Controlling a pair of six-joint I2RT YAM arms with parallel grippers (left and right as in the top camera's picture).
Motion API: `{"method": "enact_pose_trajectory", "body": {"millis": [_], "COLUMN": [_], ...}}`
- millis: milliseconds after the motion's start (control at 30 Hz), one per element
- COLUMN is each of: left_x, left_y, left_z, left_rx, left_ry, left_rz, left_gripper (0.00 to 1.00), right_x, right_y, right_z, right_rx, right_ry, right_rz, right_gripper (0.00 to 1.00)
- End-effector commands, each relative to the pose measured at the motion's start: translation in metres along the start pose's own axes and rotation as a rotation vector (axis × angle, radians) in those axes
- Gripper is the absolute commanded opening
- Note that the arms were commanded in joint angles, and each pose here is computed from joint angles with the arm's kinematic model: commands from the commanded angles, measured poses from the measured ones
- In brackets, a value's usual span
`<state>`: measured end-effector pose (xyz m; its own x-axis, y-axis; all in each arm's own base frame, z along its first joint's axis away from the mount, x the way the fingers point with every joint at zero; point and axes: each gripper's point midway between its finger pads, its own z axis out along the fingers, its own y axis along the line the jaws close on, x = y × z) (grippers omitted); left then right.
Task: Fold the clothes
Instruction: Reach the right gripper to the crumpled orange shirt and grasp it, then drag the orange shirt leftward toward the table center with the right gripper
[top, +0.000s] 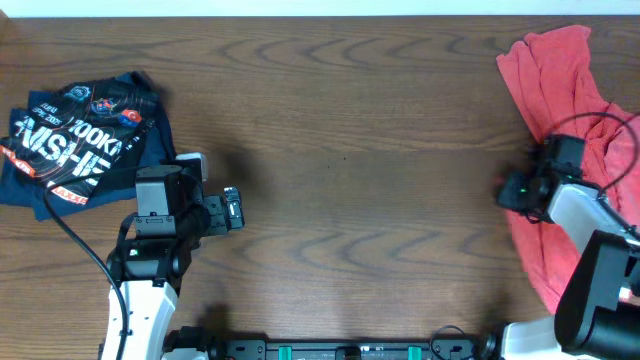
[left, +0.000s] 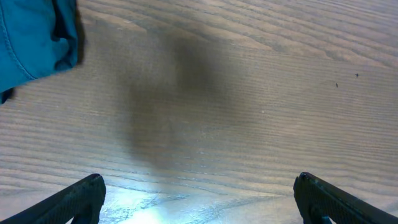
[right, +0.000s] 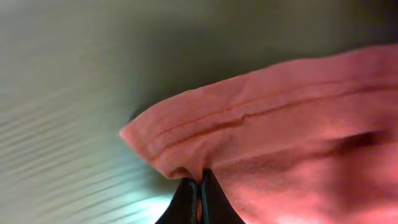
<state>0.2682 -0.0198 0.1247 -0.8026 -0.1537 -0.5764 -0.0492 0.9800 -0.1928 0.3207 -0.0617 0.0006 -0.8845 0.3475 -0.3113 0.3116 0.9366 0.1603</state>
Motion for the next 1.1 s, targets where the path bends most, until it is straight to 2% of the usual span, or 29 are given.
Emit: {"method": "enact_pose_trajectory", "body": {"millis": [0, 233, 367, 500, 600, 633, 700, 733, 767, 933, 1067], "left_x": [-0.01, -0.014, -0.017, -0.019, -0.023, -0.024, -0.026, -0.027, -0.027, -0.028, -0.032], "left_y": [-0.002, -0.003, -0.003, -0.004, -0.004, -0.005, -0.005, -0.005, -0.005, -0.005, -0.021], "left_z": [-0.004, -0.004, -0.005, -0.005, -0.005, -0.005, -0.005, -0.005, -0.005, -0.005, -0.005], "left_rx": [0.011, 0.013, 0.015, 0.017, 0.019, 0.02, 0.021, 0.022, 0.022, 0.023, 0.11], "left_ry": [-0.025, -0.043, -0.054, -0.064, -0.079, -0.084, -0.092, -0.094, -0.094, -0.099, -0.107], "left_rz": [-0.009, -0.007, -0.005, -0.003, -0.001, -0.001, 0.001, 0.001, 0.001, 0.001, 0.009], "left_gripper": [0.98, 0.98, 0.98, 0.98, 0.98, 0.98, 0.98, 0.98, 0.98, 0.98, 0.98], "right_x": [0.009, 0.014, -0.001, -0.016, -0.018, -0.019, -0.023, -0.026, -0.029, -0.052, -0.076], "right_y": [0.128, 0.231, 0.275, 0.32, 0.338, 0.338, 0.332, 0.327, 0.321, 0.278, 0.205], "right_z": [-0.043, -0.075, -0.085, -0.116, -0.131, -0.131, -0.127, -0.123, -0.12, -0.12, -0.127], "right_rx": [-0.589, -0.743, -0.711, -0.736, -0.721, -0.696, -0.644, -0.615, -0.595, -0.495, -0.282], "right_ry": [-0.02, -0.145, -0.308, -0.537, -0.646, -0.664, -0.676, -0.674, -0.671, -0.657, -0.661], "right_rz": [-0.268, -0.454, -0.452, -0.489, -0.49, -0.481, -0.461, -0.45, -0.441, -0.371, -0.245], "right_gripper": [0.01, 0.01, 0.01, 0.01, 0.04, 0.13, 0.67, 0.87, 0.99, 0.99, 0.99]}}
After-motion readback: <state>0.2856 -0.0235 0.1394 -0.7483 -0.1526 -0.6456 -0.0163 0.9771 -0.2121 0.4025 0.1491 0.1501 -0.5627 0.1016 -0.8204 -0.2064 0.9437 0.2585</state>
